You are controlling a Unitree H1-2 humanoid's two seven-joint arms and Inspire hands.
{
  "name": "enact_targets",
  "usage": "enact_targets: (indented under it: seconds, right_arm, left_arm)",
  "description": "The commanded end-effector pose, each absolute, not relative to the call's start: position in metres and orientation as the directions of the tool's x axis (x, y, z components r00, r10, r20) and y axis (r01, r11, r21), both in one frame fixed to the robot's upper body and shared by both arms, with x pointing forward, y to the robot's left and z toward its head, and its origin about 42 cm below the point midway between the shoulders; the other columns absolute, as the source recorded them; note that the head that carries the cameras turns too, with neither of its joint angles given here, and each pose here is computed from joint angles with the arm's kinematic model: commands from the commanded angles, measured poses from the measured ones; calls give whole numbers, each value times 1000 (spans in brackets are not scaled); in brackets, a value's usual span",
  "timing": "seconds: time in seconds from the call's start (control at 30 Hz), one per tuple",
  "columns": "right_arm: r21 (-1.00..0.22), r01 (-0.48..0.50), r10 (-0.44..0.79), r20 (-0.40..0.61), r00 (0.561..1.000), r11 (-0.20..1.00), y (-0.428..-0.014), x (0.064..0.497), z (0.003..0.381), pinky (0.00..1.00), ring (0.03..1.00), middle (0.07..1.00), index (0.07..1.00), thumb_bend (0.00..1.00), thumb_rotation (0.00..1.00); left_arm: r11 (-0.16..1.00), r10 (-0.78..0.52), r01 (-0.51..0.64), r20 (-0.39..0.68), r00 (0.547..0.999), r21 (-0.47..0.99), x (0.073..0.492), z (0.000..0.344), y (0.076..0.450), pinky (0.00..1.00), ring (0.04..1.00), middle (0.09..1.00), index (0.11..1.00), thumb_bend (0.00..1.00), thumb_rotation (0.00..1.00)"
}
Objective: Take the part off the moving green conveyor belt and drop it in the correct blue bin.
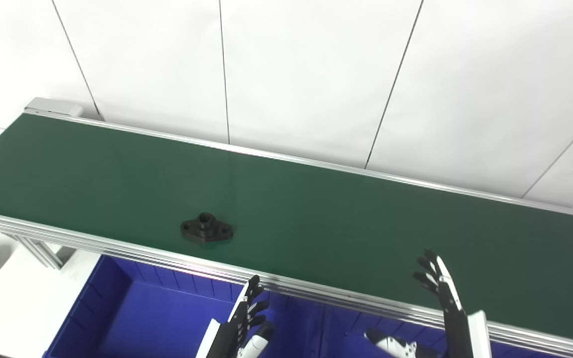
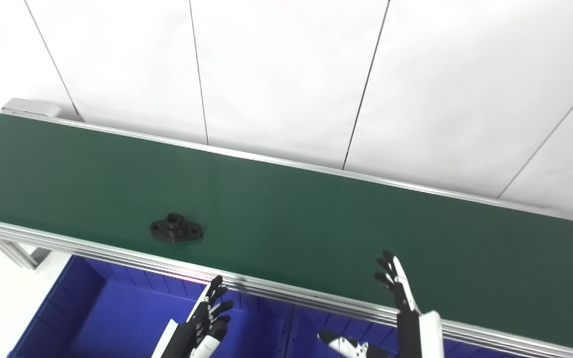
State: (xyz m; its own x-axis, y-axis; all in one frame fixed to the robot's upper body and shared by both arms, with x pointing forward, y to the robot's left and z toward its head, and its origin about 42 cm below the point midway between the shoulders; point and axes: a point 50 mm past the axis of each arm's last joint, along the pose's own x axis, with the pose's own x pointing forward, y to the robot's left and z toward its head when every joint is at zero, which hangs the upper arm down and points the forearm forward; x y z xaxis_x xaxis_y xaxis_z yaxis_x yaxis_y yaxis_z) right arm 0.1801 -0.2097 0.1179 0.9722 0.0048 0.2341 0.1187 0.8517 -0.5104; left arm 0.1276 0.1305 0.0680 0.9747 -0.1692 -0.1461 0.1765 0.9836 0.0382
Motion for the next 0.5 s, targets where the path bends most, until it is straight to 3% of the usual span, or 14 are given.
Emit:
enact_targets:
  seconds: [0.0,0.07,0.23,0.47]
  right_arm:
    - [-533,147,9,280,960,833,-212,194,132,768,783,863,937,999,333]
    - [-557,154,17,290,957,816,-213,202,135,674,778,858,933,992,331]
    - [-606,130,79,305,949,784,-212,234,153,715,774,833,891,988,292]
    - [-694,61,139,228,964,717,-196,274,178,666,752,806,874,989,303]
  left_arm:
    - [980,-196,194,-85,977,-32,140,80,109,879,904,976,1000,538,891]
    - [980,-199,197,-84,976,-34,141,80,108,885,905,976,1000,546,893]
    - [979,-204,202,-84,975,-29,143,78,106,877,902,974,1000,566,908]
    - [978,-208,206,-81,975,-31,144,79,103,878,902,973,1000,527,904]
